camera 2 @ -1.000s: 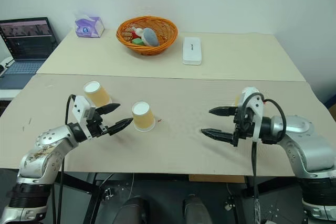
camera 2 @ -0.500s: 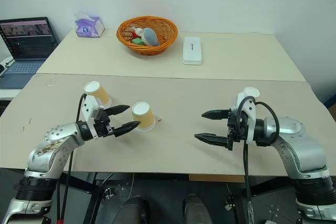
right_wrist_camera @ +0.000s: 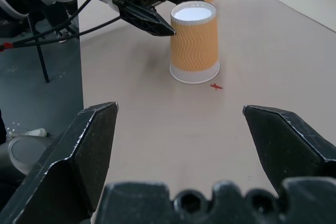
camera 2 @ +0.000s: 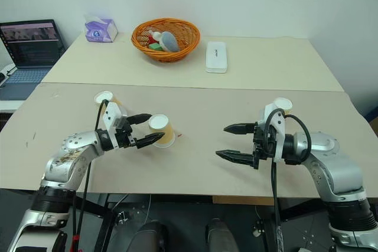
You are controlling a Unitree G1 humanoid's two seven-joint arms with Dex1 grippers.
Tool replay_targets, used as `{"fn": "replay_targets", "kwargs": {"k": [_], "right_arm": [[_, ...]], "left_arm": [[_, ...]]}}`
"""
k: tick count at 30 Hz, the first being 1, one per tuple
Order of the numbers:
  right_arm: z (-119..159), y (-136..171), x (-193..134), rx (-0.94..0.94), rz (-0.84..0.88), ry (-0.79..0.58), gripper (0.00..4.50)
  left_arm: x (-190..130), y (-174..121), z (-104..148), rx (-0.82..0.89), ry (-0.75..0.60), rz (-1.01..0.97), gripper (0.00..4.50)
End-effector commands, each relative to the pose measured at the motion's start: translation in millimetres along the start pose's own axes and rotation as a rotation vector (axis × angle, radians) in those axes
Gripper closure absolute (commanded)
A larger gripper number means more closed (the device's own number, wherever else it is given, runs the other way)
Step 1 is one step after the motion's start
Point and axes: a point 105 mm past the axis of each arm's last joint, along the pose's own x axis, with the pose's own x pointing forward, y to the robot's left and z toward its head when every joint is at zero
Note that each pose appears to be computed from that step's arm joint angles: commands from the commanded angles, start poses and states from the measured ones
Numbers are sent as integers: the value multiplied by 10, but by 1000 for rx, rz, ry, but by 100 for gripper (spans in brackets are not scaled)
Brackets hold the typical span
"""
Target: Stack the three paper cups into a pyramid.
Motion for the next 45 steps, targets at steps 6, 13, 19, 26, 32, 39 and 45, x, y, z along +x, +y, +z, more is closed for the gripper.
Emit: {"fn": "replay_targets", "kwargs": {"k": [6,13,19,26,32,39,45], "right_arm": [[123,-12,-15,-59,-15,-26,0],[120,-3,-3,-56,-13,-30,0],[120,-11,21,-56,-8,-32,0],[138,-24,38,-59,-6,-36,0],[140,-13,54,-61,-8,-38,0],[134,25,1,-61,-35,-39,0],[141,30,-25,-62,-57,-45,0]], "left_arm": [[52,9,72,18,-33,-4,7],[55,133,103,3,-56,66,183],[141,235,266,12,-126,135,231],[357,269,597,-64,-226,67,231],[623,88,692,-98,-199,-133,231],[851,-151,574,-23,-106,-314,231],[999,-334,469,1,-72,-409,231]]}}
